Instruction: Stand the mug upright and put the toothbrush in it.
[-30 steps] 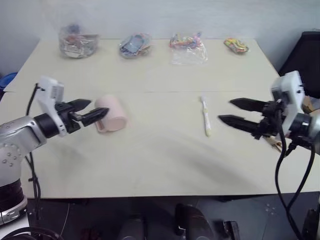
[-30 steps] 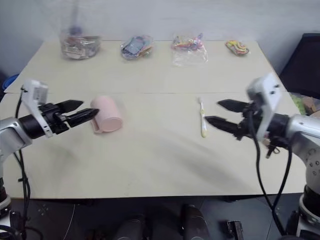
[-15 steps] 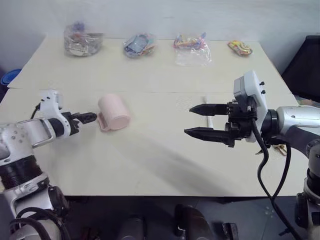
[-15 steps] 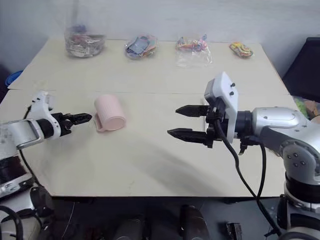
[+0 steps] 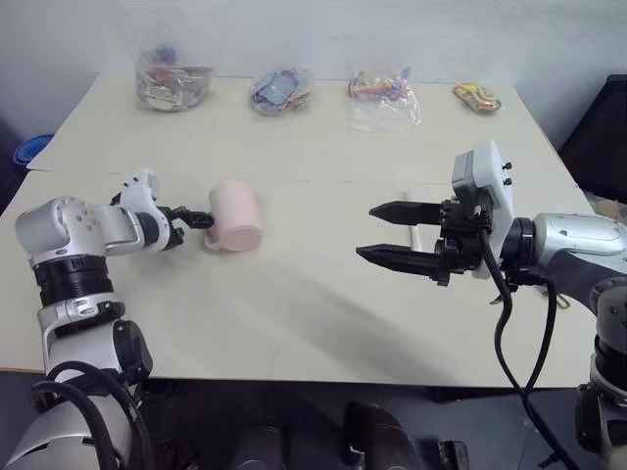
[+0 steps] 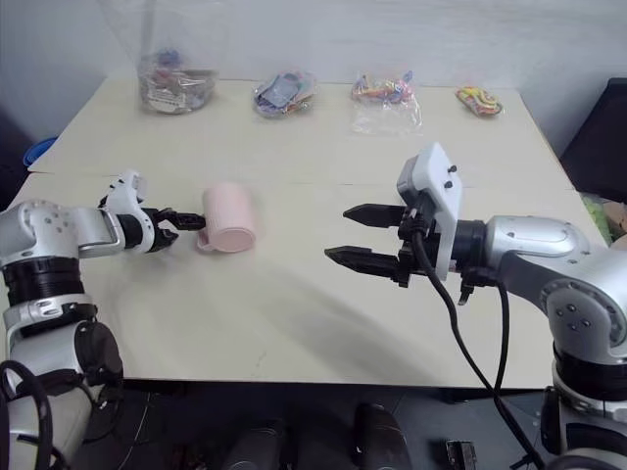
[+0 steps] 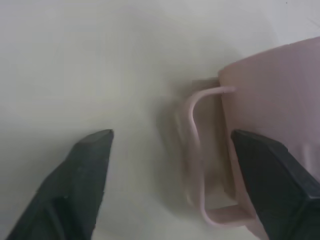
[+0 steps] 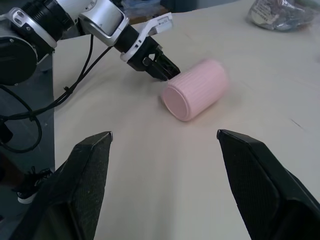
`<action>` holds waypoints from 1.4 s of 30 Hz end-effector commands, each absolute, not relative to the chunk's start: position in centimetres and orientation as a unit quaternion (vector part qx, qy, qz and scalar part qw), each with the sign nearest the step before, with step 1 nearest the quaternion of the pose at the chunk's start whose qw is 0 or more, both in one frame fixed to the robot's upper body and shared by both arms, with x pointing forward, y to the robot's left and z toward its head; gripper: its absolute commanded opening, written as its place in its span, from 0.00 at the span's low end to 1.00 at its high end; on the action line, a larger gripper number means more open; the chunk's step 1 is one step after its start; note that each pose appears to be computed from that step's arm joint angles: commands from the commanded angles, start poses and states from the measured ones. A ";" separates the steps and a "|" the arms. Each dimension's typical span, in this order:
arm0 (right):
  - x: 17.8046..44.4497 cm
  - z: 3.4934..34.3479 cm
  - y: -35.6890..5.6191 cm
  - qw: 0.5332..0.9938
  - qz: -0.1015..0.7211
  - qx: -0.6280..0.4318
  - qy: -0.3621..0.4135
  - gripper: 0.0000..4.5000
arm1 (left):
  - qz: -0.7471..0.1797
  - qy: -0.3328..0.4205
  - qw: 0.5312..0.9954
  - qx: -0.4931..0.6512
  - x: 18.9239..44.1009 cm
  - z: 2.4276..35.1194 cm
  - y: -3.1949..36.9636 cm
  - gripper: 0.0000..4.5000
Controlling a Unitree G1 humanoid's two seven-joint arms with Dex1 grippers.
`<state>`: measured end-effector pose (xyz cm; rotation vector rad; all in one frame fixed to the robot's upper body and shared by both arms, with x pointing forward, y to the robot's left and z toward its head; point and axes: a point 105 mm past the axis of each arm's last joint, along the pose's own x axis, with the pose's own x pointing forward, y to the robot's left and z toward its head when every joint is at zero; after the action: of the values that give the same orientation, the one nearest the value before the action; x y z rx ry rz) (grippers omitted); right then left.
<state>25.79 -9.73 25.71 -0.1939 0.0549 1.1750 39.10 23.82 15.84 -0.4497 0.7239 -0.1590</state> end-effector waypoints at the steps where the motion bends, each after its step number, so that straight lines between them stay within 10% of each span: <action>1: 25.3 26.9 -9.8 0.830 0.549 -0.096 -0.010 0.78 | -0.089 0.384 0.892 -0.222 39.0 14.7 22.9 0.59; 10: 25.0 26.6 -9.9 0.833 0.545 -0.098 -0.011 0.78 | -0.101 0.403 0.885 -0.211 38.6 14.4 22.4 0.01; 15: 25.1 26.4 -10.5 0.838 0.535 -0.106 -0.004 0.78 | -0.123 0.376 0.897 -0.198 38.7 15.7 22.1 0.01; 24: 25.4 26.3 -11.5 0.854 0.510 -0.101 0.001 0.99 | -0.223 0.023 0.974 -0.044 39.1 24.6 16.7 0.00; 30: 26.1 26.1 -11.7 0.866 0.491 -0.094 0.000 0.99 | -0.157 -0.127 0.974 0.101 40.2 22.9 14.5 0.00; 38: 26.2 26.1 -12.3 0.871 0.482 -0.095 0.003 0.99 | -0.125 -0.131 0.974 0.138 40.6 17.7 15.1 0.00; 42: 26.2 26.0 -12.4 0.873 0.480 -0.092 0.005 1.00 | -0.119 -0.109 0.978 0.136 39.6 15.7 16.6 0.23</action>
<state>26.44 -11.80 24.81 -0.1700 0.0652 1.0268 39.95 16.04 14.59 0.2705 -0.1746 -0.2513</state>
